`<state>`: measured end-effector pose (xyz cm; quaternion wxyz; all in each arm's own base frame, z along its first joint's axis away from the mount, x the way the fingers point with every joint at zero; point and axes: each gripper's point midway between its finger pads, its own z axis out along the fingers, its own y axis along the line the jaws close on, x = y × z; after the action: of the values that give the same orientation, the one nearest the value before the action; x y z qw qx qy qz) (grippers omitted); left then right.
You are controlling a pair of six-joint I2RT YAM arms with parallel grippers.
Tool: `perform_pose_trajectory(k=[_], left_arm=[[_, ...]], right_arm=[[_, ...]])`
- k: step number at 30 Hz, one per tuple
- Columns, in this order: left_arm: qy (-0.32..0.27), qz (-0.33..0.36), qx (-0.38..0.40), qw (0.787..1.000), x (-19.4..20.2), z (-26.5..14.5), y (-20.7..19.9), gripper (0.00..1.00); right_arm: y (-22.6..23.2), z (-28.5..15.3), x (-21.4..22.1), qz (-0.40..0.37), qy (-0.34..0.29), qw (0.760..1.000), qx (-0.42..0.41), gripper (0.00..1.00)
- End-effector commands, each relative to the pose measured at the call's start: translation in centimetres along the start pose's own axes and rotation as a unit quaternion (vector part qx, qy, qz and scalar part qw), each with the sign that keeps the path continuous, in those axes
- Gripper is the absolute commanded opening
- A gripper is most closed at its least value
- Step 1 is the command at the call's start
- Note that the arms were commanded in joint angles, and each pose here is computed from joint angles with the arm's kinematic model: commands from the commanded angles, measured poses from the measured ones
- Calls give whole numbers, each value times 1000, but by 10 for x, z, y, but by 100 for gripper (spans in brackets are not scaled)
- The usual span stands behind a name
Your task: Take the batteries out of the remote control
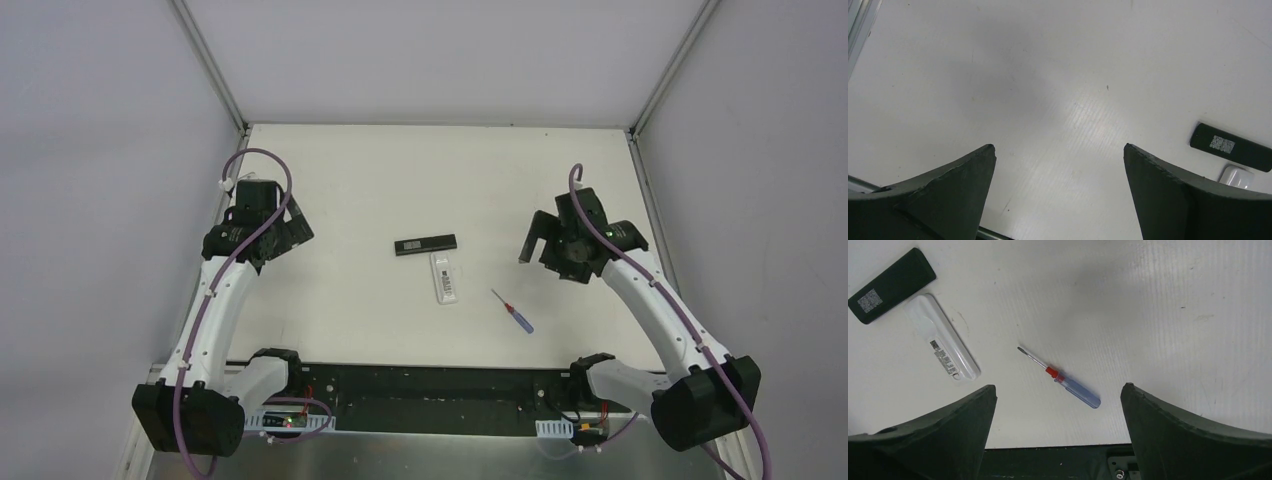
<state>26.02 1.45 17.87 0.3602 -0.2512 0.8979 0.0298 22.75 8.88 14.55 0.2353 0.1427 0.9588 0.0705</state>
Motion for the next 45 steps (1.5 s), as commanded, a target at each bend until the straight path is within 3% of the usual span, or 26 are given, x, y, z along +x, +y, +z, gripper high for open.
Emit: perform_pose_trajectory(k=[1, 7, 10, 17, 26, 31, 45], left_arm=[[-41, -39, -29, 998, -23, -9, 9, 100], [-41, -21, -16, 999, -20, -14, 8, 100], [-38, -12, -18, 999, -14, -14, 12, 100], [-50, -68, -38, 996, -4, -15, 24, 100], [24, -9, 32, 999, 22, -8, -1, 100], [52, -4, 41, 998, 30, -1, -7, 100], [57, 0, 54, 997, 31, -3, -11, 100]], right_arm=[[26, -4, 3, 13, 14, 997, -70, 99], [63, -5, 11, 29, 55, 986, -157, 99], [81, -4, 15, 28, 67, 981, -182, 94], [109, 6, 31, -17, 79, 984, -159, 90], [153, 37, 69, -91, 112, 981, -127, 87], [157, 61, 74, -113, 111, 986, -54, 87], [168, 93, 90, -176, 111, 978, 4, 87]])
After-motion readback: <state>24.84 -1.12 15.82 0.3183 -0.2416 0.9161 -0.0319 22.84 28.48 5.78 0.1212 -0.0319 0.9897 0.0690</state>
